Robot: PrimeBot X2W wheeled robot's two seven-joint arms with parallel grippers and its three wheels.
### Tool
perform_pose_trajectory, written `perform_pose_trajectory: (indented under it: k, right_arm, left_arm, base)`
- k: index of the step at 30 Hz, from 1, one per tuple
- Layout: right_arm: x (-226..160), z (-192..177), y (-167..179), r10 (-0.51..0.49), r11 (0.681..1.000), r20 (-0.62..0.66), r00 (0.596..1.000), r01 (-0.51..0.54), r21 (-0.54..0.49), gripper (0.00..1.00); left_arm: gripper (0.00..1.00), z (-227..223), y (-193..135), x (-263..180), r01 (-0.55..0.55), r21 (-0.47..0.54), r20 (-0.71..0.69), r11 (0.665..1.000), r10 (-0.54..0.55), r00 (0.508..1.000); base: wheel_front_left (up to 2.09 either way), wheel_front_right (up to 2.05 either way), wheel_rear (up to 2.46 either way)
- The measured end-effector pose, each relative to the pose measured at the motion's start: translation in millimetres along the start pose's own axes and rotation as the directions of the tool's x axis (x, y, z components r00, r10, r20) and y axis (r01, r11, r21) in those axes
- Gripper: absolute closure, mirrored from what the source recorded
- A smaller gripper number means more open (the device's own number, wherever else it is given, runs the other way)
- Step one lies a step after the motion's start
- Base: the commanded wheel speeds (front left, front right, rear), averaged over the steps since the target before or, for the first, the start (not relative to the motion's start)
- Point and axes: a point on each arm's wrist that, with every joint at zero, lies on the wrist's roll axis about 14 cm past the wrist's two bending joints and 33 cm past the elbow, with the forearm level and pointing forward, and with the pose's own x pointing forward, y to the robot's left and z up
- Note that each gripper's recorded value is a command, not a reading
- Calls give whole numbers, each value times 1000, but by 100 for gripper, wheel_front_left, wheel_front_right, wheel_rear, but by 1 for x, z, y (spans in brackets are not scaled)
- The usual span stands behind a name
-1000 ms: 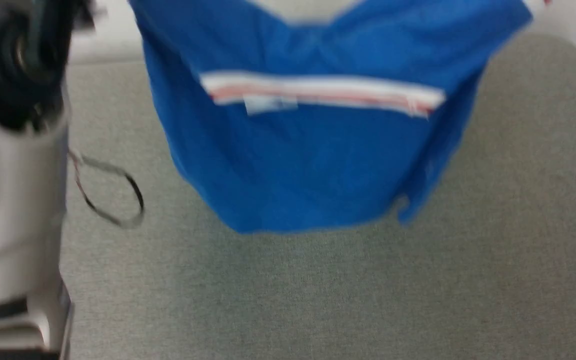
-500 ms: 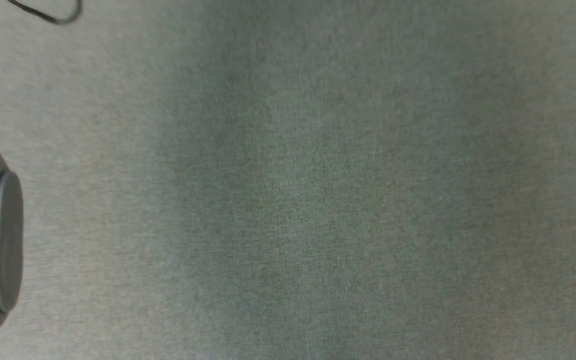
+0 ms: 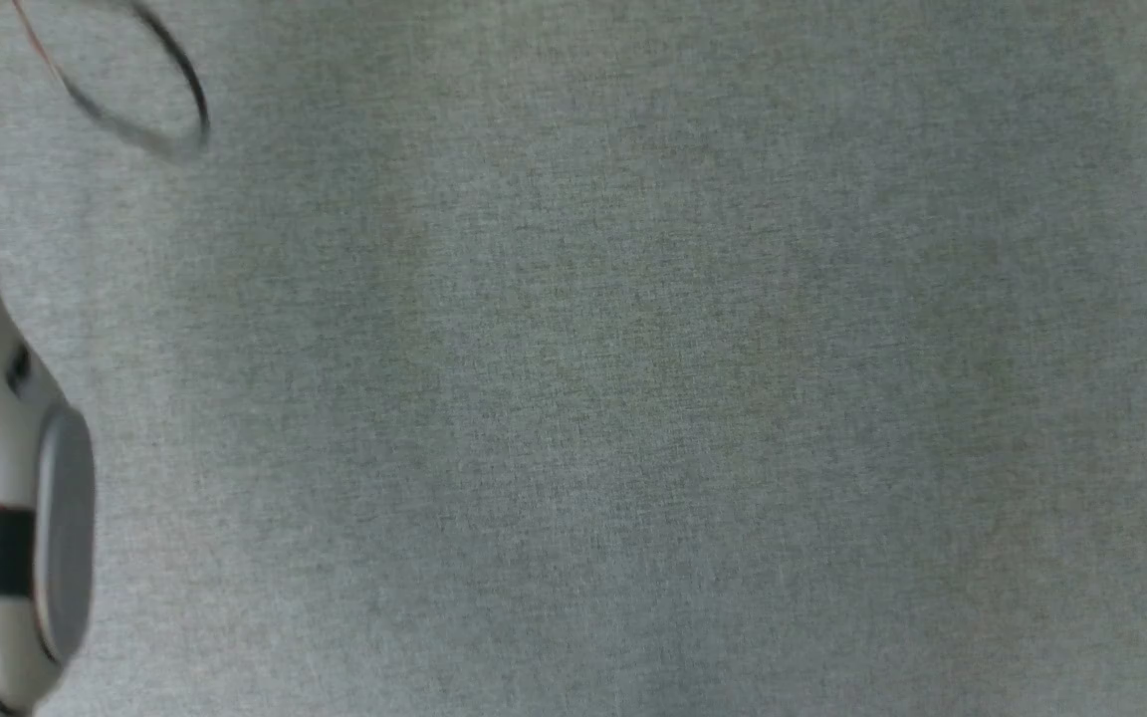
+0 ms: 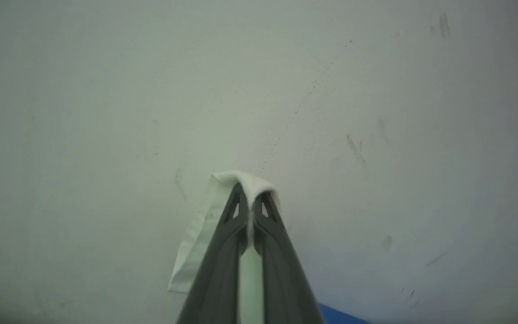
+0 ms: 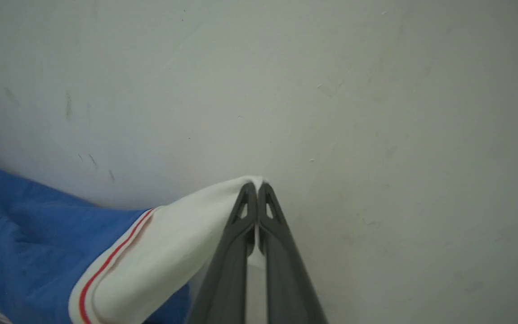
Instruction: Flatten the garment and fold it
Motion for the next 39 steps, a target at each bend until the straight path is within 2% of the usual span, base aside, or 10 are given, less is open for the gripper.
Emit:
perform_pose_trajectory:
  k: [6, 10, 15, 19, 27, 34, 39]
  right_arm:
    - [-37, -22, 4, 57, 996, -57, 997, -52, 71, 100]
    - [-78, -20, 6, 87, 989, -57, 995, -79, 128, 100]
    - [-139, -5, 9, 92, 976, -11, 996, -88, 198, 100]
    - [-190, -5, 15, 83, 962, -20, 996, -75, 262, 100]
    - [-288, -21, 15, -5, 927, -101, 995, 43, 373, 100]
    - [-361, -37, 10, -100, 868, -184, 978, 176, 464, 100]
    - [-406, -43, 4, -166, 835, -227, 960, 259, 486, 100]
  left_arm:
    - [100, -26, 17, -37, 12, -24, -158, 1000, -16, 987]
    - [100, -16, 22, -75, 30, -45, -181, 999, -37, 983]
    - [100, 1, 22, -142, 93, 19, -206, 995, -88, 975]
    - [100, 10, 26, -198, 93, 9, -223, 996, -89, 971]
    - [100, 1, 46, -305, 9, -24, -320, 1000, -16, 947]
    - [100, -19, 71, -390, -111, -66, -449, 992, 70, 891]
    - [100, -30, 85, -440, -179, -84, -525, 980, 109, 844]
  base:
    - [0, 0, 0]
    - [0, 0, 0]
    - [0, 0, 0]
    - [0, 0, 0]
    - [0, 0, 0]
    - [0, 0, 0]
    - [0, 0, 0]
